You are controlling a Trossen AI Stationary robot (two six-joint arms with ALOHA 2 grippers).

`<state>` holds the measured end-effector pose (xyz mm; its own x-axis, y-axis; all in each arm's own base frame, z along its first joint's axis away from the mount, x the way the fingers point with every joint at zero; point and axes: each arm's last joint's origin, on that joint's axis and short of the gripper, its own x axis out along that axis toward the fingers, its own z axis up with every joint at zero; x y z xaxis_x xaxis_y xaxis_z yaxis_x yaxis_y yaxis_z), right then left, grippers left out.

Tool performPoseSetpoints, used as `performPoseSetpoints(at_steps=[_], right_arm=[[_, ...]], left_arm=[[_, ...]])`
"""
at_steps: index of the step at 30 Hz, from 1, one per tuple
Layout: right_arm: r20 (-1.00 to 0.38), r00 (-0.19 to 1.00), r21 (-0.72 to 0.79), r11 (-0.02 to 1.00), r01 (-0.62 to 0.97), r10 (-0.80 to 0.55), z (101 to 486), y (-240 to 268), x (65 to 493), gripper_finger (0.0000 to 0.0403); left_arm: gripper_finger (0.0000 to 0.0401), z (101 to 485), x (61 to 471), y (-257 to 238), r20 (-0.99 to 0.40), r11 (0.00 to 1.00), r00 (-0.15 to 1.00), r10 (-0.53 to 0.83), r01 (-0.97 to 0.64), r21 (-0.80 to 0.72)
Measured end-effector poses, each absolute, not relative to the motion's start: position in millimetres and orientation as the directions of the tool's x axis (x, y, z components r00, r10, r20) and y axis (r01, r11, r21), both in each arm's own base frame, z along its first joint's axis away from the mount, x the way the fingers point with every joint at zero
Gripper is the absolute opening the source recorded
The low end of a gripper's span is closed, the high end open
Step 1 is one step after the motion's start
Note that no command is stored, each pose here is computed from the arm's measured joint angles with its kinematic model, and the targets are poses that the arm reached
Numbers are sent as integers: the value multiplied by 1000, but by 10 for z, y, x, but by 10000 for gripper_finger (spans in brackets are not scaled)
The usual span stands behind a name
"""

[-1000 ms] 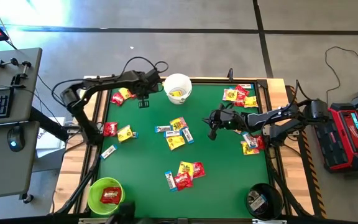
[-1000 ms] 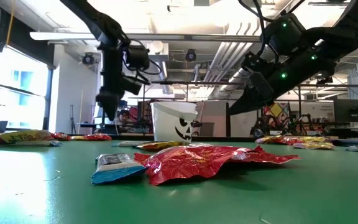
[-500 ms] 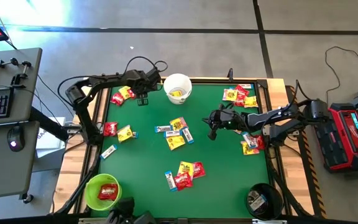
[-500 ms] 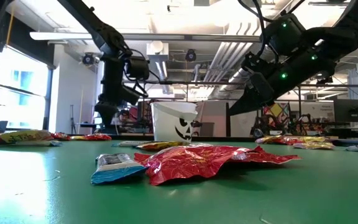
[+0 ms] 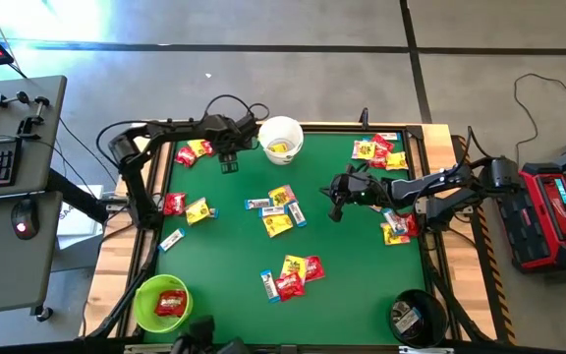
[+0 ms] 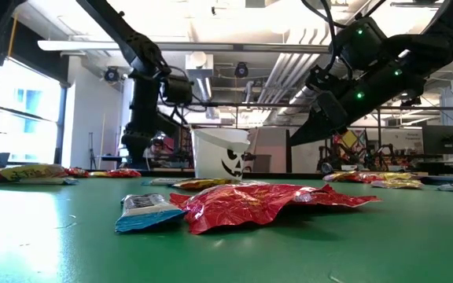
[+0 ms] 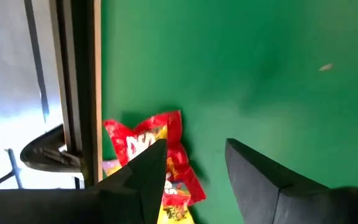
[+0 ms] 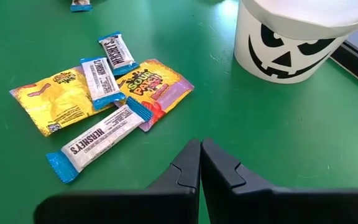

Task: Sort candy by brand, put in halloween buckets
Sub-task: Put the red candy into the green bucket

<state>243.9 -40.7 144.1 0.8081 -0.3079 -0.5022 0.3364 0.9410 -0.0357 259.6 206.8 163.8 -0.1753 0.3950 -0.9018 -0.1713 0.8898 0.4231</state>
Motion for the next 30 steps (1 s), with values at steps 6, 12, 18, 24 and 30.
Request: performPoseSetpoints(at_steps=[6, 12, 18, 24, 30], right_arm=[[-501, 809, -29, 940, 340, -308, 1442, -407, 2439, 0], [-500, 809, -26, 940, 341, -308, 1442, -406, 2439, 0], [-505, 806, -27, 939, 342, -308, 1437, -407, 2436, 0], [-505, 806, -27, 939, 342, -308, 1437, -407, 2436, 0], [-505, 806, -27, 939, 342, -308, 1437, -406, 2436, 0]], left_arm=[[157, 1512, 2625, 2132, -884, 880, -232, 405, -164, 446], [157, 1430, 2710, 2261, -873, 874, -259, 412, -157, 459], [157, 1331, 2698, 2341, -865, 879, -321, 386, -156, 450], [156, 1326, 2673, 2345, -856, 879, -345, 386, -145, 455], [133, 1323, 2619, 2381, -856, 878, -362, 370, -164, 449]])
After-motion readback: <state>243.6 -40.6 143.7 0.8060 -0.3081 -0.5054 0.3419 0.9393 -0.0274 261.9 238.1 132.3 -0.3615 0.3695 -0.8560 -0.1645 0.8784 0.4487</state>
